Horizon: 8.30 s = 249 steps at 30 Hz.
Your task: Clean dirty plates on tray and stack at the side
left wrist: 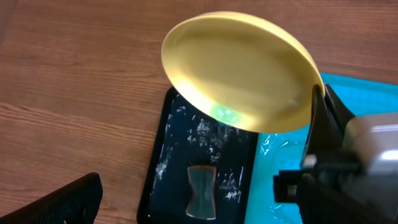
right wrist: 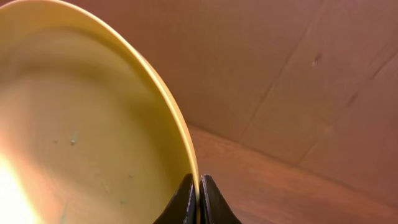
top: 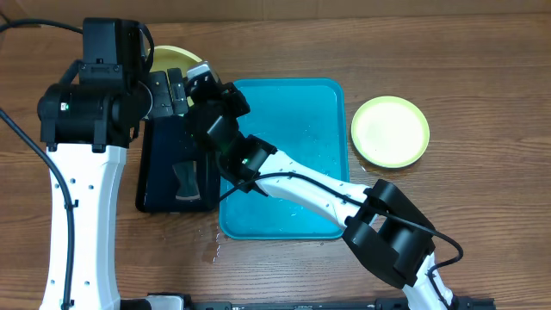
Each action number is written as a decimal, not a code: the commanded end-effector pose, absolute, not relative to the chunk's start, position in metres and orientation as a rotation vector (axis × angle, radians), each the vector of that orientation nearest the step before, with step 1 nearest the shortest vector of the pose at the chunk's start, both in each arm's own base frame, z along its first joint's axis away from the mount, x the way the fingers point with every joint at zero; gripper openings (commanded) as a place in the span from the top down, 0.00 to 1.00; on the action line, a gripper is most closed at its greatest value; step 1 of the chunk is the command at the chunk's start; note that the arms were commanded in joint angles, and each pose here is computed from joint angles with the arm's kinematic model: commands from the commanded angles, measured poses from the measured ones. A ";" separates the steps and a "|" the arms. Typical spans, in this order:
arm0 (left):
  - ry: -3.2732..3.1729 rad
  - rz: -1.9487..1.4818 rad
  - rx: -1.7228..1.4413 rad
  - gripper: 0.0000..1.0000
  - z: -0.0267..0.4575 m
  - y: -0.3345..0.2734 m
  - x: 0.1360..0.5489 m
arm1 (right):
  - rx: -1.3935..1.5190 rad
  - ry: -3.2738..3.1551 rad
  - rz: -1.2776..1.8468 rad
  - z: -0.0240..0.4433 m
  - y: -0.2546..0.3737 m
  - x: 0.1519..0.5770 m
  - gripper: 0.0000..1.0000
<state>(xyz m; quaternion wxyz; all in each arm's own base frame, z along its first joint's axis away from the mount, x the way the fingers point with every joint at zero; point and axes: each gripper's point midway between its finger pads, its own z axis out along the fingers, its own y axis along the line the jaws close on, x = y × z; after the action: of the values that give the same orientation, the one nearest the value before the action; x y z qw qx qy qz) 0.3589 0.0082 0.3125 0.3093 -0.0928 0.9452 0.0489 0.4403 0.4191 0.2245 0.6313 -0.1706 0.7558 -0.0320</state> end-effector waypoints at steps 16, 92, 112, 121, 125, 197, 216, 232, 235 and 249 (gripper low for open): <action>2.570 0.118 -0.185 0.00 0.296 0.000 0.355 | -0.481 1.405 -0.256 0.341 0.448 0.378 0.96; 2.570 0.118 -0.185 0.00 0.296 0.000 0.355 | -0.167 2.204 0.174 0.272 0.304 0.381 0.96; 2.570 0.118 -0.185 0.00 0.296 0.000 0.355 | 0.569 2.782 -0.155 0.164 0.001 0.365 0.96; 2.570 0.118 -0.185 0.00 0.296 0.000 0.355 | 0.763 2.703 -0.157 0.105 -0.051 0.372 0.96; 2.570 0.118 -0.185 0.00 0.296 0.000 0.355 | 0.756 2.700 -0.032 0.089 -0.039 0.376 0.96; 2.572 0.110 -0.159 0.00 0.296 -0.007 0.355 | 0.219 2.408 0.275 0.232 0.009 0.362 0.00; 2.572 0.110 -0.158 0.00 0.296 -0.007 0.355 | 0.131 1.642 0.173 0.435 0.005 0.180 0.00; 2.572 0.110 -0.159 0.00 0.296 -0.007 0.355 | 0.101 1.372 0.188 0.424 0.008 0.085 0.00; 2.572 0.110 -0.159 0.00 0.296 -0.007 0.355 | 0.083 1.349 0.201 0.412 0.011 0.088 0.00; 2.572 0.110 -0.159 0.00 0.296 -0.007 0.355 | -0.095 0.942 0.264 0.437 0.034 0.130 0.00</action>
<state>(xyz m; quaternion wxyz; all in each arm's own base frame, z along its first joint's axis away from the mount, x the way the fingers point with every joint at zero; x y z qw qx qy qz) 0.3550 -0.0047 0.2902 0.2685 -0.0525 0.9607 0.0475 0.1216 0.0229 0.4450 0.8726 -0.0135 0.4749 0.1132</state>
